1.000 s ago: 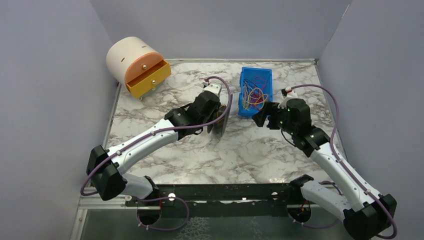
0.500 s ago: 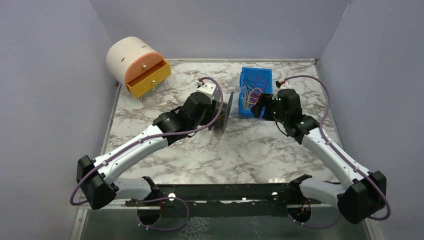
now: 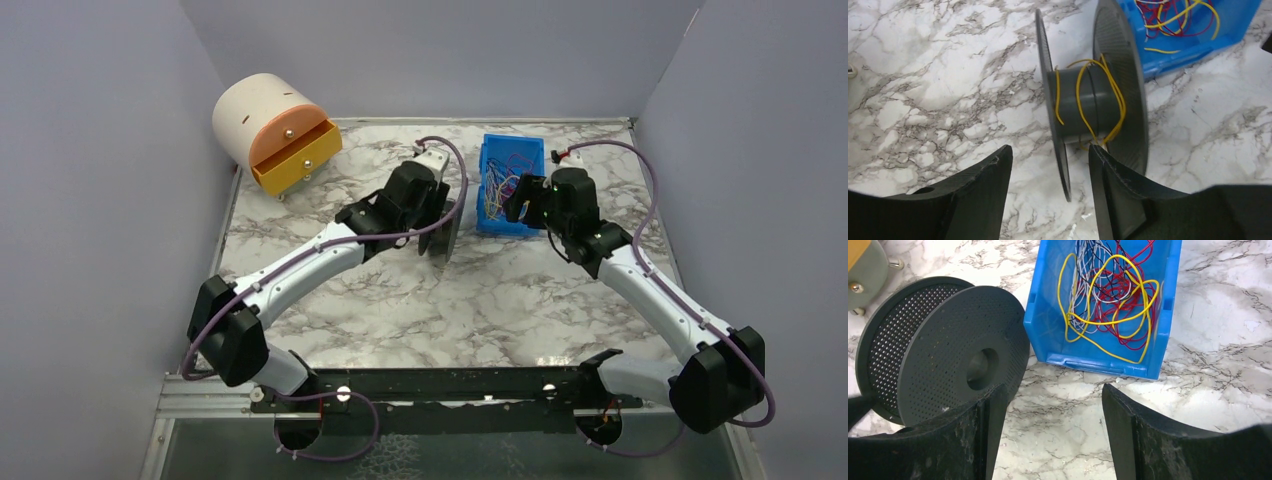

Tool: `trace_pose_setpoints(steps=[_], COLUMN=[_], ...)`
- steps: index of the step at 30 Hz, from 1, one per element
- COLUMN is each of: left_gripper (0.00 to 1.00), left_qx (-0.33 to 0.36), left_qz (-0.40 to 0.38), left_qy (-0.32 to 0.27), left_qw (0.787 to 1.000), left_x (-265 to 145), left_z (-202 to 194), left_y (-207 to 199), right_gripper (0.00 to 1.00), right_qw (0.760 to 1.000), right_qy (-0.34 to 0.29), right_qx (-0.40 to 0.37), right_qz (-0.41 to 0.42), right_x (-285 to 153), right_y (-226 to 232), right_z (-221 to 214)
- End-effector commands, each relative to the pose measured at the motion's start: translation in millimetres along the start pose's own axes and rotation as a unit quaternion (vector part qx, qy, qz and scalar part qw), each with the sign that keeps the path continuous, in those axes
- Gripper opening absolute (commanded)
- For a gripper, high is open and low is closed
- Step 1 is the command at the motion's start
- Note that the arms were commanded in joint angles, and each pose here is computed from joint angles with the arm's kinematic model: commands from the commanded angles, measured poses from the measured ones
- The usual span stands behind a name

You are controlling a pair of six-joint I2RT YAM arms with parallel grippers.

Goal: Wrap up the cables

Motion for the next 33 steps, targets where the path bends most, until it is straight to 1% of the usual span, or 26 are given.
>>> trace_pose_setpoints(steps=[1,6,11,16,30,33], left_gripper=[0.56,0.44,0.36,0.31,0.30,0.37], left_qx=[-0.030,-0.031,-0.027,-0.023,-0.019,-0.020], left_qz=[-0.041,-0.048,-0.059,-0.055,-0.058,-0.059], left_qy=[-0.018,-0.013,-0.002,0.000,0.005,0.004], left_qw=[0.999,0.998,0.998,0.998,0.998,0.998], left_x=[21,35,42,43,42,40], left_z=[30,35,33,30,26,26], left_y=[8,14,11,14,14,14], right_gripper=[0.73,0.73,0.73,0.73,0.72,0.73], right_qw=[1.000,1.000,1.000,1.000,1.000,1.000], right_qy=[-0.018,-0.017,-0.017,-0.012,-0.006,-0.008], right_qx=[-0.002,-0.003,-0.006,-0.006,-0.001,-0.001], right_qz=[0.004,0.016,0.013,0.021,0.028,0.025], right_x=[2,-3,-2,3,5,5], right_y=[2,3,2,4,6,6], right_z=[7,1,-4,-5,-7,-5])
Point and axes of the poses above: each gripper's point midway between its finger pads, its own x axis out along the fingers, its own y axis along the line the jaws close on, z = x × y, the point moved 7 cm from there along -x, back along the fingers, and after that the axes turned 15 degrees about -x, right-handed, at the moved point
